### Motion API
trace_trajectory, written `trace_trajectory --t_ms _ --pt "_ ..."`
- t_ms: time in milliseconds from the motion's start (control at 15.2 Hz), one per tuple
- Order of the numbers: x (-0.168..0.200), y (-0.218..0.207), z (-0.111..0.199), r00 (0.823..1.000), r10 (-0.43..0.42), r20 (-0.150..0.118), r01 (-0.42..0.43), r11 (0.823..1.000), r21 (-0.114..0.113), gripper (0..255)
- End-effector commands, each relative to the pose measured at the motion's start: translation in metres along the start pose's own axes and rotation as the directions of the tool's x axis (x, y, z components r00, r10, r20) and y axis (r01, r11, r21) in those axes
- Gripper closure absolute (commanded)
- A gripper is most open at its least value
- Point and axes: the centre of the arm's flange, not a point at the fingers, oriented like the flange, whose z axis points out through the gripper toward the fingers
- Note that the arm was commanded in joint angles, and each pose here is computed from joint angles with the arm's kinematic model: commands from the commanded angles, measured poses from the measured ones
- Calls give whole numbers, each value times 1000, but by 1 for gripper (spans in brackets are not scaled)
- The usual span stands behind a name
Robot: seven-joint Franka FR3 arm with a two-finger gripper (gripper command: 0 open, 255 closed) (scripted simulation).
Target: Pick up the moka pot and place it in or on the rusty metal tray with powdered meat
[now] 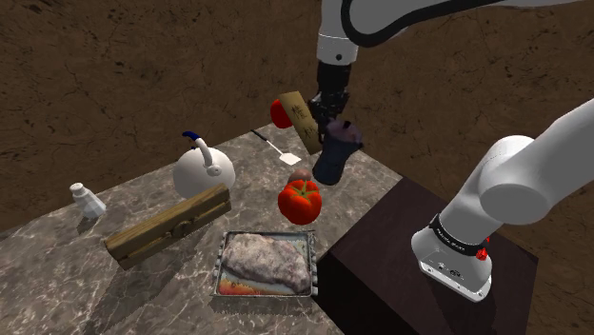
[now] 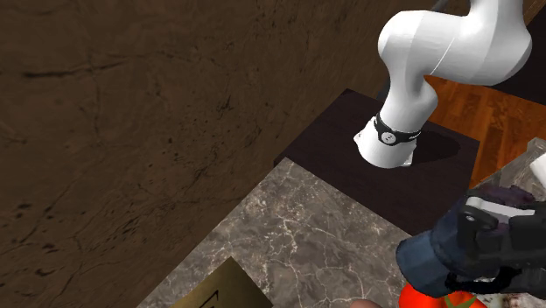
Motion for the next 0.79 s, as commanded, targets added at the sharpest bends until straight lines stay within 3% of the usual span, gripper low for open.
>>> trace_trajectory --t_ms 0,726 --pt "-7 -27 1 1000 1 -1 -1 1000 0 255" --pt "-32 -170 -6 1000 1 -1 -1 1000 0 255"
